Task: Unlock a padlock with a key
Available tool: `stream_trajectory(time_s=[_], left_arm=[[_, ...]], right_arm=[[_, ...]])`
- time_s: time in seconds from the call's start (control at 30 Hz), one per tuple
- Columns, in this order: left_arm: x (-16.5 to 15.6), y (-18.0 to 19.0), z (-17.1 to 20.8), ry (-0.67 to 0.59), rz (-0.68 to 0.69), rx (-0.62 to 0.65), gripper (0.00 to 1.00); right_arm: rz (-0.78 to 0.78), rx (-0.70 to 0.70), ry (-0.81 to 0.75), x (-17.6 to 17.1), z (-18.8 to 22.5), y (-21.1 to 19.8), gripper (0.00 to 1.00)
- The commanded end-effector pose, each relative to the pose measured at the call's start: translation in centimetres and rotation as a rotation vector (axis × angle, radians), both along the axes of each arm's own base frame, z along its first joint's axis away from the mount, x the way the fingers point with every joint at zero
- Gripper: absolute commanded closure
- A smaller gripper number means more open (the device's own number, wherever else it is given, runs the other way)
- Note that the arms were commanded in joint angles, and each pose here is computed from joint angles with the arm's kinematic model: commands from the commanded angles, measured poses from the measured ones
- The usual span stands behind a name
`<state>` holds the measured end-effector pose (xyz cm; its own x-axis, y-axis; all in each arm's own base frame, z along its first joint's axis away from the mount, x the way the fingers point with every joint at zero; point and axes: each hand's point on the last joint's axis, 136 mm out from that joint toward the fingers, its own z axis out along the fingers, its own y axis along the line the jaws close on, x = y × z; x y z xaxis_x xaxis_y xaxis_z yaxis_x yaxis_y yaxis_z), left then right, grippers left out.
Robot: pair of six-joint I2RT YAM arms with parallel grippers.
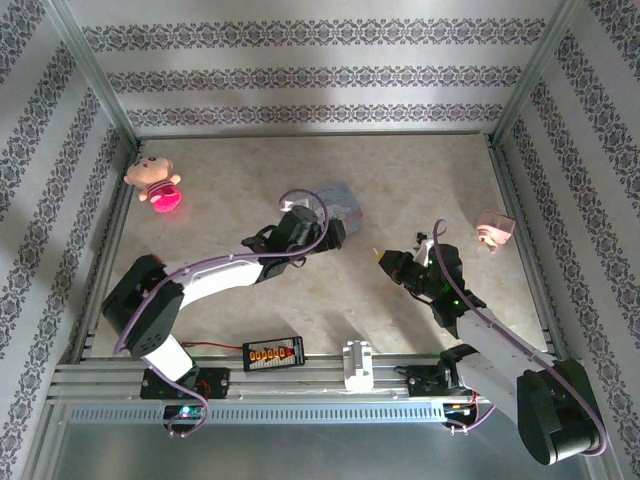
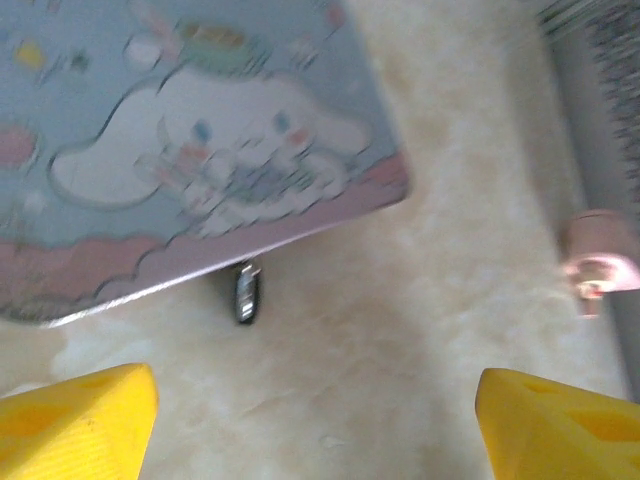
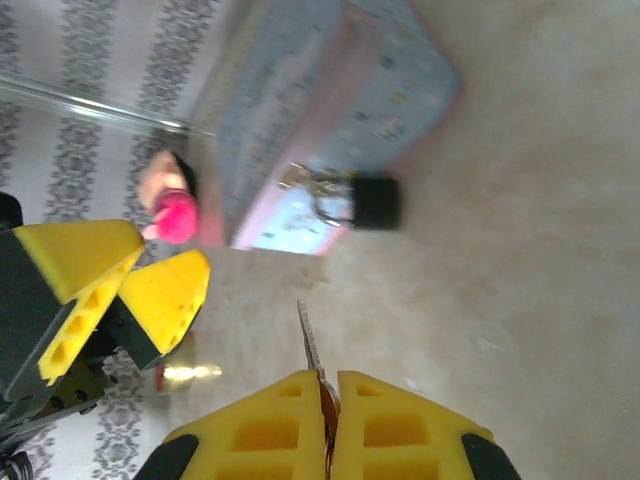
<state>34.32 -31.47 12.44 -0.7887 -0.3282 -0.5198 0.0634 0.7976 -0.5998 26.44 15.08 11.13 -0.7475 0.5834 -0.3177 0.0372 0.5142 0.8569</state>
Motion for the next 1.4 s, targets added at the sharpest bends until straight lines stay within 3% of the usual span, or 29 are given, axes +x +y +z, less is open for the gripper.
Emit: stream_trajectory(time_s=[0.0, 0.2, 0.43, 0.6, 0.83, 0.9, 1.07, 1.37], left_arm=[[-0.5, 0.7, -2.0, 0.025, 0.094, 0.085, 0.18], [-0.6, 0.1, -4.5, 0.016, 0.170, 0.149, 0.34], [0.4, -2.8, -6.5, -0.046, 0.141, 0.088, 0.45], [1.9, -3.7, -6.8, -0.118, 0.135, 0.110, 0.50], [3.3, -4.1, -7.4, -0.123, 0.143, 0.170, 0.45], [3.6, -3.1, -7.8, -0.104, 0.177, 0.222, 0.38], [4.8, -0.5, -8.2, -0.086, 0.221, 0.315, 0.36], [6.8, 3.3, -7.5, -0.079, 0.254, 0.450, 0.24]], right_arm=[[-0.038, -0.037, 0.018, -0.4, -1.4, -1.0, 1.00], [-0.054, -0.062, 0.032, -0.6, -2.3, -1.5, 1.00], [-0.047, -0.073, 0.036, -0.4, -2.6, -1.4, 1.00], [-0.036, -0.070, 0.017, -0.1, -2.0, -1.2, 1.00], [-0.039, -0.071, 0.004, 0.1, -1.7, -1.3, 1.00], [-0.038, -0.070, 0.002, 0.1, -1.6, -1.3, 1.00], [-0.034, -0.066, -0.004, 0.2, -1.3, -1.2, 1.00], [-0.039, -0.064, -0.009, 0.5, -1.1, -1.4, 1.00]])
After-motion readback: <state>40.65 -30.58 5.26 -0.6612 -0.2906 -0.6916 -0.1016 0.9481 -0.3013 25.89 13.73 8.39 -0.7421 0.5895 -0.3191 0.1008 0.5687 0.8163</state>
